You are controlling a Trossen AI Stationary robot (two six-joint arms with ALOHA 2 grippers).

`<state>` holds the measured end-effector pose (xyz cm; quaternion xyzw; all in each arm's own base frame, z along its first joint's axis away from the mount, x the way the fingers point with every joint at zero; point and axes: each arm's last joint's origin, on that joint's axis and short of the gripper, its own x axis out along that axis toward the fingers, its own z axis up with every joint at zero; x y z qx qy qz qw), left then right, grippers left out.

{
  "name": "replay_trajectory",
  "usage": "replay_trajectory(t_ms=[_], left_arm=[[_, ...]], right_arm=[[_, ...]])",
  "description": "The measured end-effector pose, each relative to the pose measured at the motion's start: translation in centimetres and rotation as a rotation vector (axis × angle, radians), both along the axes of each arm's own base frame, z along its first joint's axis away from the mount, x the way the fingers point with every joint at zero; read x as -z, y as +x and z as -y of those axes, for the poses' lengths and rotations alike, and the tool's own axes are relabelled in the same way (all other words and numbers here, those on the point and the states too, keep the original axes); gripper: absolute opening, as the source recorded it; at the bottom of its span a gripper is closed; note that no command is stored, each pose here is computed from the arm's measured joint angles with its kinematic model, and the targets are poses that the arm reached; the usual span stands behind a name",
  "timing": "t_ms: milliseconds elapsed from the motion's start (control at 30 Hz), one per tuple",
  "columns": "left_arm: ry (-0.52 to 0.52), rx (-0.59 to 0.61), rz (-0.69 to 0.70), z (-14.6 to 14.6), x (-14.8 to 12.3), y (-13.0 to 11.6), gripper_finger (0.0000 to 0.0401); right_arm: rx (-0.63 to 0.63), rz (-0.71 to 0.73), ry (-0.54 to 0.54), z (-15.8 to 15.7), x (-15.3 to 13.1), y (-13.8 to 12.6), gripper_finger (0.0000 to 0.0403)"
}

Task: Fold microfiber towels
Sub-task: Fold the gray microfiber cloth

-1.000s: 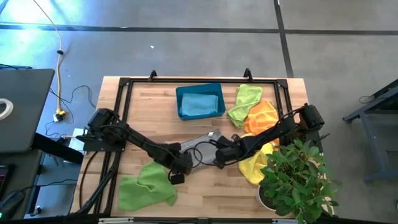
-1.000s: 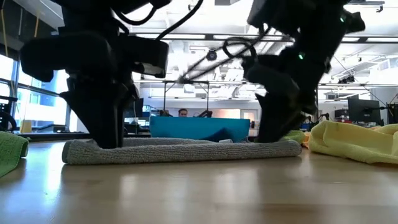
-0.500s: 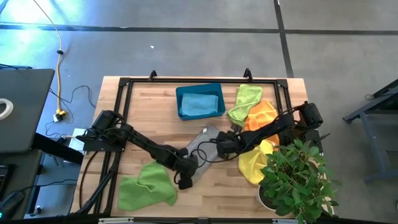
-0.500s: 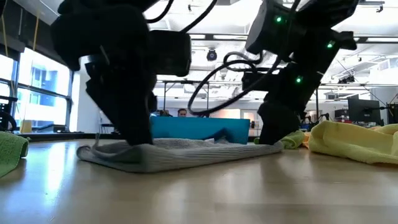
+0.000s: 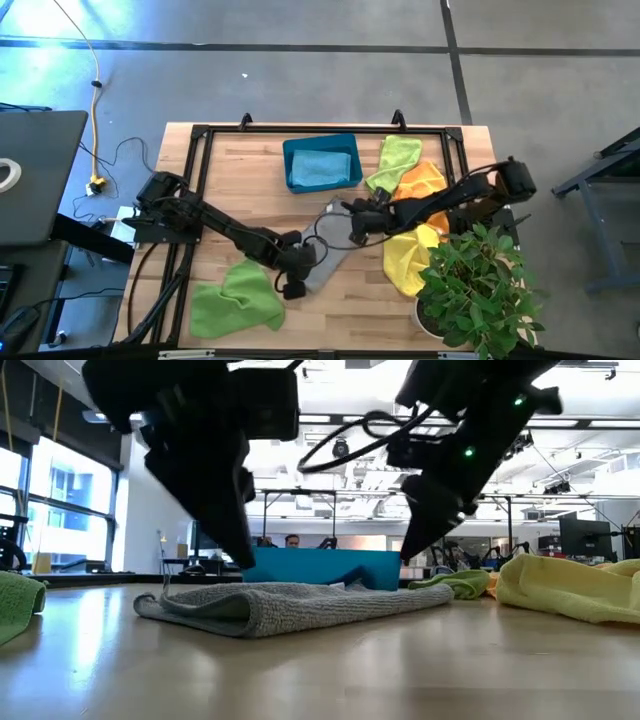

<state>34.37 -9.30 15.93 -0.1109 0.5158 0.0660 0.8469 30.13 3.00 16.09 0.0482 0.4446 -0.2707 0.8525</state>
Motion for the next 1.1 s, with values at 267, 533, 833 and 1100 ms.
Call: replay_trajectory(t_ms=[267,533,833,1100], left_arm=[[0.048,-0.056,-0.086,-0.3,0.7,-0.7,0.009],[0.104,-0.063,-0.166,-0.5,1.6,-1.2,0.009],[0.114,-0.063,-0.192,-0.4,2.7,-1.0,0.009],[0.131,-0.071,-0.188,-0.5,2.8,-0.9,0.009]], right_arm=[[0.08,0.06,0.15,3.2,0.3,0.9,0.0188],[0.118,0.0,0.219,3.9,2.8,1.4,0.0239],[0.099,-0.017,0.272,3.1,3.8,1.7,0.023],[0.055,0.013,0.3,1.5,3.7,2.0,0.0163]])
